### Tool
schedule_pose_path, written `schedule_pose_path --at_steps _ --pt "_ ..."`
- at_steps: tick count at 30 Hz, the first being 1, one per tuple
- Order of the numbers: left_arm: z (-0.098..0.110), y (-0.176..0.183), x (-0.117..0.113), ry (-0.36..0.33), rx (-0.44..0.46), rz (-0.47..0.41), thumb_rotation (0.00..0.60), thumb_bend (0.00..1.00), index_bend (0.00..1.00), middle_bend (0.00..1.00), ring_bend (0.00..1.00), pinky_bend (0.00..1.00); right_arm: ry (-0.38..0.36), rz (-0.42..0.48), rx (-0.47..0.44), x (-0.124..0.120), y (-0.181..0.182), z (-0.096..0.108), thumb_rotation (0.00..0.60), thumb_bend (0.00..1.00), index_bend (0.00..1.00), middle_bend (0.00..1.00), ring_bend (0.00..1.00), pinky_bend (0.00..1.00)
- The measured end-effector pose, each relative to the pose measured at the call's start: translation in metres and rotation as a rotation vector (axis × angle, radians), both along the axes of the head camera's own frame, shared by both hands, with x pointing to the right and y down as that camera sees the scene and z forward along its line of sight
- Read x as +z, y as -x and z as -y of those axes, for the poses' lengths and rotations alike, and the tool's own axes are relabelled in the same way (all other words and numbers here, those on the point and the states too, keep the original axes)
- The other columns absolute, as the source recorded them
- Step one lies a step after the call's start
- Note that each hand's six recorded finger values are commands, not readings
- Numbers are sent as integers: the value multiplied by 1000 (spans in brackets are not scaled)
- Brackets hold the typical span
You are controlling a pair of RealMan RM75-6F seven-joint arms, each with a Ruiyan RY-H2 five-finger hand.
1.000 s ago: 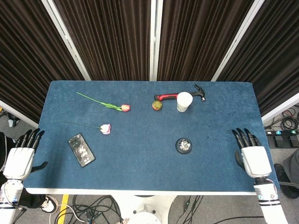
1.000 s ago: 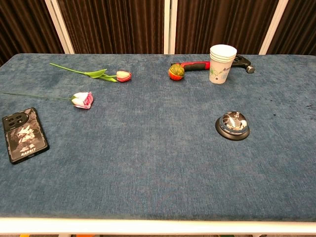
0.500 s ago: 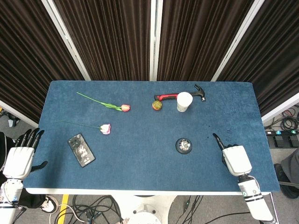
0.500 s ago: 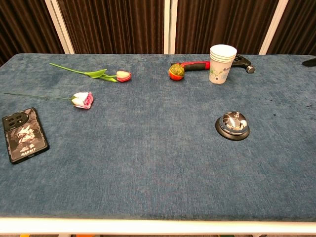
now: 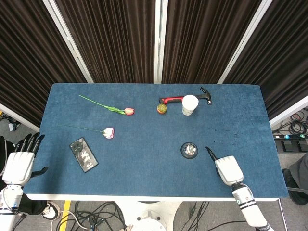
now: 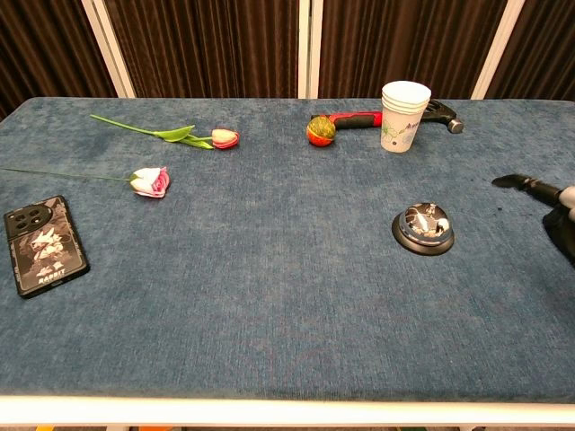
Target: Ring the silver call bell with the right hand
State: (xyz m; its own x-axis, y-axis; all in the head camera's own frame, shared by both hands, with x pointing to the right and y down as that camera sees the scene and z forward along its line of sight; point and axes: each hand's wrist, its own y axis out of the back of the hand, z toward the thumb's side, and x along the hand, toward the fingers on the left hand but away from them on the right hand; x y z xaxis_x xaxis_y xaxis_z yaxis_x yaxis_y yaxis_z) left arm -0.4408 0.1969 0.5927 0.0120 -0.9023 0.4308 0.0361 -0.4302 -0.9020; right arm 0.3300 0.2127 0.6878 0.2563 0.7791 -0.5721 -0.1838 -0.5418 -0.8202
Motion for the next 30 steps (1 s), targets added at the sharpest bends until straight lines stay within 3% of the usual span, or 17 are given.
schedule_pose_path --at_steps 30 --pt "-1 13 -5 -10 -23 7 600 108 64 55 0 146 66 30 -40 31 44 8 600 1000 0 882 753 725"
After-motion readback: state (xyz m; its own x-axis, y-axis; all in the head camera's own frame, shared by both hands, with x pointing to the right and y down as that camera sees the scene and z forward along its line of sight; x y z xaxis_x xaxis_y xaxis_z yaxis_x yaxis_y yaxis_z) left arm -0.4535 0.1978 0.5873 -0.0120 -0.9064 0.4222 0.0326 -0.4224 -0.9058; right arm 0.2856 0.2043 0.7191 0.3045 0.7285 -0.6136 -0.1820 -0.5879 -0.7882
